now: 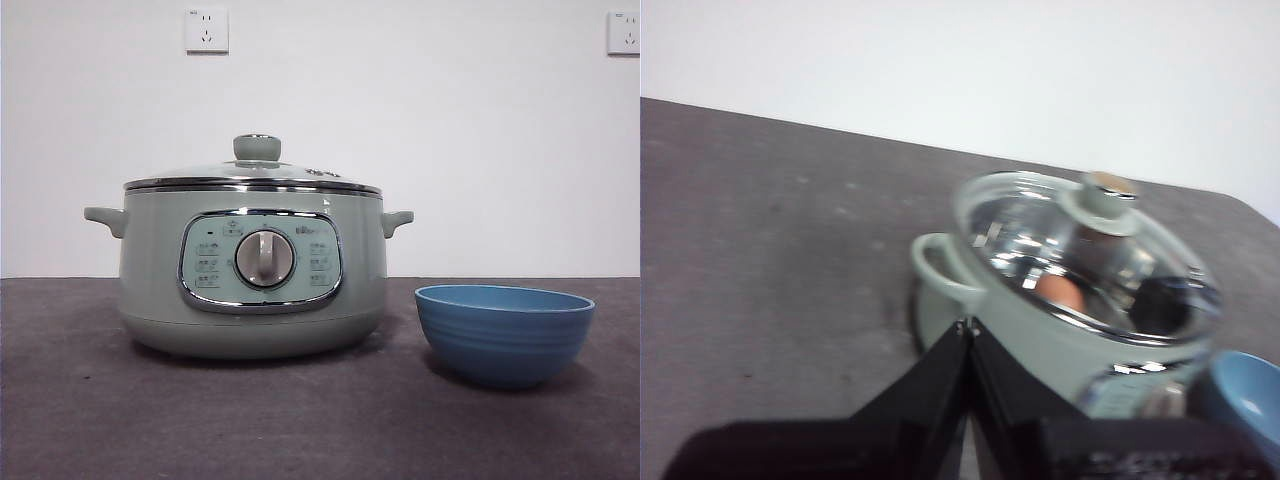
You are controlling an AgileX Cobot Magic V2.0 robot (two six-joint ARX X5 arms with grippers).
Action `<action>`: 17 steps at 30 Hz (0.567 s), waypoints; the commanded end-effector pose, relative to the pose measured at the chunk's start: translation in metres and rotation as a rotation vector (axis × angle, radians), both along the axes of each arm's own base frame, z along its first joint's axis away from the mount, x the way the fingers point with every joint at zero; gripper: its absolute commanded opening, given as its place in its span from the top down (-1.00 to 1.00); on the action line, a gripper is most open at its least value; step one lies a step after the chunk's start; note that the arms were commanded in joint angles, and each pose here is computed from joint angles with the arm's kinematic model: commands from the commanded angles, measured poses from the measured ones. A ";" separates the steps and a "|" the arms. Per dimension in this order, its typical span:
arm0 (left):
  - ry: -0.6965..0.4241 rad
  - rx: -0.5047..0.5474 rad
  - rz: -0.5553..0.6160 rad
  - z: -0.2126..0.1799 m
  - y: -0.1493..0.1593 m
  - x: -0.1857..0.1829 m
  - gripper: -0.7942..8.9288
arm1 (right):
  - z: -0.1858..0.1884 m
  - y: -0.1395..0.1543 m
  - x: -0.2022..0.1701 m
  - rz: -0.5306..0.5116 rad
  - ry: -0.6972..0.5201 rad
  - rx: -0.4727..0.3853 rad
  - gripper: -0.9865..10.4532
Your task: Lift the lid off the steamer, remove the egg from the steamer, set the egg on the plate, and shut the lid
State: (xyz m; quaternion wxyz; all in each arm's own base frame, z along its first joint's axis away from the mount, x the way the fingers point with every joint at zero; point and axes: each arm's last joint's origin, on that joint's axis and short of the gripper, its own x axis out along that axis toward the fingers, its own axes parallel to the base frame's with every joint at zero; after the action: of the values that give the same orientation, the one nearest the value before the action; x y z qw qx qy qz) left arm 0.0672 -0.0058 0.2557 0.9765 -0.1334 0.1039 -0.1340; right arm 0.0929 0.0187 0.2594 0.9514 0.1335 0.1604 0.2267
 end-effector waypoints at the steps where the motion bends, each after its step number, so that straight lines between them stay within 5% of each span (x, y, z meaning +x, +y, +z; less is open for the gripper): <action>1: 0.032 0.011 -0.061 0.013 -0.002 -0.001 0.85 | 0.020 0.002 0.000 0.090 0.016 -0.095 0.85; 8: 0.147 0.050 -0.234 0.032 -0.005 -0.002 0.85 | 0.061 0.005 0.004 0.288 0.139 -0.187 0.85; 17: 0.178 0.024 -0.377 0.045 -0.009 -0.004 0.85 | 0.083 0.010 0.008 0.442 0.252 -0.161 0.85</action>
State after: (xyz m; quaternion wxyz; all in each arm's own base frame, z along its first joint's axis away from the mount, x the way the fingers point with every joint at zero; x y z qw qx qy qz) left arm 0.0632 -0.0145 0.2994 0.9220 -0.1197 0.2195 -0.2956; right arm 0.1019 0.0279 0.3416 0.8605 0.0574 0.3258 0.3875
